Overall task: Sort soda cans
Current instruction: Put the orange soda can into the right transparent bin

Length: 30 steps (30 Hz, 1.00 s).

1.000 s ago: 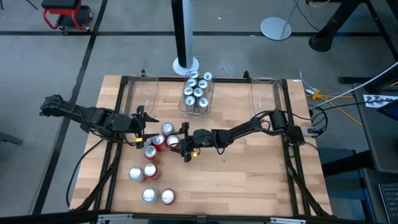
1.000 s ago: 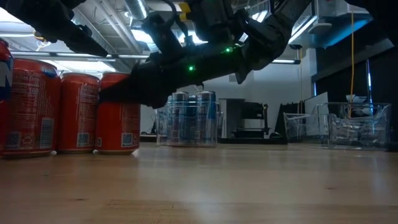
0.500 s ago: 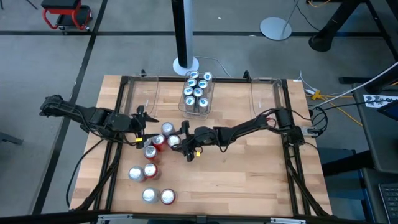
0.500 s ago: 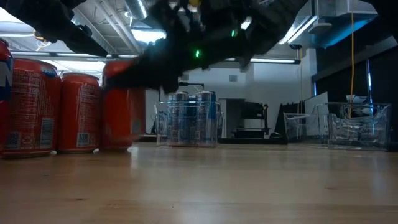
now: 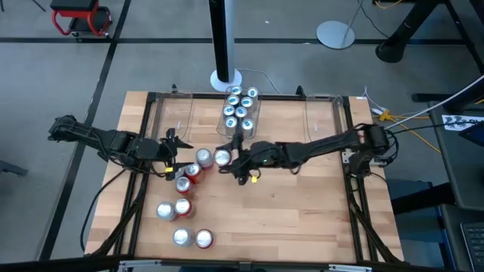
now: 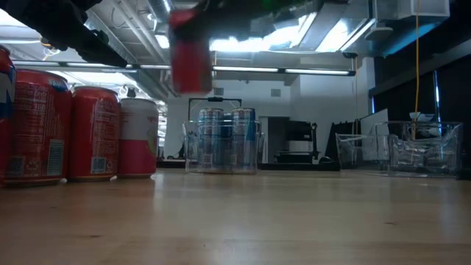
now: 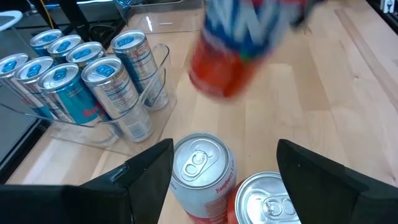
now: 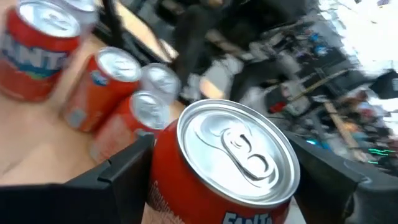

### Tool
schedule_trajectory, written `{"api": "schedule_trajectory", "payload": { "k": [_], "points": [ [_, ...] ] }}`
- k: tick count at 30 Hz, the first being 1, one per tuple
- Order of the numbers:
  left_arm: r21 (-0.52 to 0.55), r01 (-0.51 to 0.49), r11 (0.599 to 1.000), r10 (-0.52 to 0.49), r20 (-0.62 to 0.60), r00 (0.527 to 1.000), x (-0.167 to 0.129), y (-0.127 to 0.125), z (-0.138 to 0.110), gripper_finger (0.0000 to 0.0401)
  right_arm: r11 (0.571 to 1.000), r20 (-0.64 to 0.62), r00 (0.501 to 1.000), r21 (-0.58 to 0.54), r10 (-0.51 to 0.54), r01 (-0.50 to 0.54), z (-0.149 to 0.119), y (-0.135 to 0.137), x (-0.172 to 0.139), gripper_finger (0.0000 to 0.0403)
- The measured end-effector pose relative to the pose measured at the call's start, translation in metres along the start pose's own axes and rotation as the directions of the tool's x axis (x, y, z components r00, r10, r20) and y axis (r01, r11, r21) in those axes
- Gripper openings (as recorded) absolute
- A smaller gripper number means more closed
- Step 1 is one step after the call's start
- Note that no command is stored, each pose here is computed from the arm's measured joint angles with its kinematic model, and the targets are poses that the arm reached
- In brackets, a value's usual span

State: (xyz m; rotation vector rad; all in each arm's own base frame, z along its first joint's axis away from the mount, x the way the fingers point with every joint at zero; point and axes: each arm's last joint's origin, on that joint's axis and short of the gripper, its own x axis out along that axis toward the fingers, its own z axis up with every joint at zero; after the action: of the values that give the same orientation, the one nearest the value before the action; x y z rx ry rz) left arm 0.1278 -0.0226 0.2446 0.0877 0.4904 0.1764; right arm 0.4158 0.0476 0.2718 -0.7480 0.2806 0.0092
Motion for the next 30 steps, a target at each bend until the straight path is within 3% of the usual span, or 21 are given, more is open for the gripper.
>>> {"api": "schedule_trajectory", "payload": {
  "k": [8,15,24,30],
  "points": [
    [-0.001,0.0,1.0,0.0,0.0,1.0,0.0,0.0,0.0,0.0274,0.996,-0.118,0.99,-0.054,-0.078,0.072,0.021,-0.034,-0.056,0.0305],
    [-0.003,0.0,1.0,0.0,0.0,1.0,0.0,0.0,0.0,0.0274,0.983,-0.299,0.938,-0.11,-0.174,0.148,0.023,-0.058,-0.107,0.0304],
    [-0.003,0.0,1.0,0.0,0.002,1.0,0.0,0.0,0.0,0.0274,0.963,-0.531,0.804,-0.157,-0.268,0.217,0.007,-0.078,-0.16,0.0304],
    [-0.004,0.0,1.0,0.0,0.002,1.0,0.0,0.0,0.0,0.0274,0.954,-0.691,0.661,-0.164,-0.293,0.251,-0.025,-0.095,-0.171,0.0304]
  ]
}}
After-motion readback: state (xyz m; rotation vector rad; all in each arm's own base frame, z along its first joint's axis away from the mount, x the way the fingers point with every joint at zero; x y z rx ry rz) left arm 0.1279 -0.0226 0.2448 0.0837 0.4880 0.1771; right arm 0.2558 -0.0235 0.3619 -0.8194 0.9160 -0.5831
